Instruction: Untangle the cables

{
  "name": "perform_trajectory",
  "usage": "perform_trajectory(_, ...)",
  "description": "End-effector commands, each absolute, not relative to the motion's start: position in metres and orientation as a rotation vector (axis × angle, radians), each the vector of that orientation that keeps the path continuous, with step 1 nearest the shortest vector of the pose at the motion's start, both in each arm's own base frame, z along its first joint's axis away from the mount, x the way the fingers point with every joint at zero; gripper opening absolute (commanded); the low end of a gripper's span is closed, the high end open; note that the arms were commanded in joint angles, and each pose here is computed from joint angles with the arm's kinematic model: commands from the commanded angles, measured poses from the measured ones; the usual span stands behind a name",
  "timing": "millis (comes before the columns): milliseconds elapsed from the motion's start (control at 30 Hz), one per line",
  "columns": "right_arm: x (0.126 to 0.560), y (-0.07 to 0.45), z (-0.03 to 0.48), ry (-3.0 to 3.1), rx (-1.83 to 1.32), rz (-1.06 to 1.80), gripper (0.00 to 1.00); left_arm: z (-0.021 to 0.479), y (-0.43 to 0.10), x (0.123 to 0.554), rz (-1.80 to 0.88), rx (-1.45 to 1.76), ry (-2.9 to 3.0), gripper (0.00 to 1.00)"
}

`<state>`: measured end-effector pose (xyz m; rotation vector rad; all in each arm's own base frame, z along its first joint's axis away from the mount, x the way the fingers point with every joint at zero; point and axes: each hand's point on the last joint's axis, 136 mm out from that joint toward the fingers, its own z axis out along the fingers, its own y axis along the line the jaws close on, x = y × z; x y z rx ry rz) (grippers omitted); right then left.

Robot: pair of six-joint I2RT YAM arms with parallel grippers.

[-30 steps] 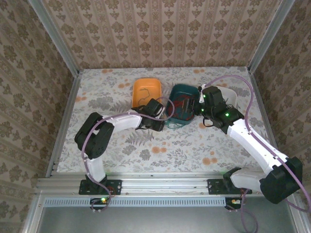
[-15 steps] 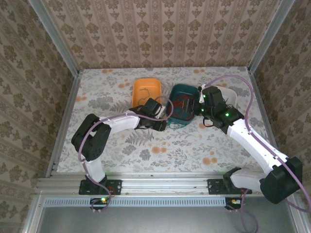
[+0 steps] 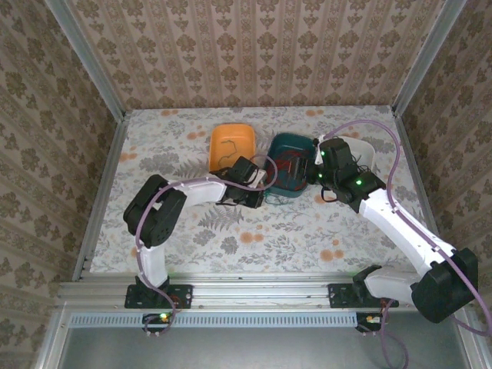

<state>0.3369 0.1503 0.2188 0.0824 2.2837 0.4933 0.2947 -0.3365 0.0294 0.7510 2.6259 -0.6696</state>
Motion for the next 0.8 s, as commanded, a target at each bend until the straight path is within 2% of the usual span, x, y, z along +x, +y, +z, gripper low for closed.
perform_trajectory(0,0.327,0.149,0.209,2.32,0.041,0.488,0.66,0.039,-0.344,0.29,-0.721,0.778,2.601,0.0)
perform_trajectory(400,0.293,0.209,0.139,2.577,-0.259,0.726,0.63,0.103,-0.317,0.239,-0.925,0.874,2.375,0.0)
perform_trajectory(533,0.291,0.227,0.121,2.62,-0.307,0.781,0.62,0.112,-0.313,0.241,-0.962,0.825,2.344,0.0)
perform_trajectory(767,0.296,0.227,0.09,2.691,-0.308,0.727,0.57,0.127,-0.315,0.249,-0.983,0.809,2.291,0.0)
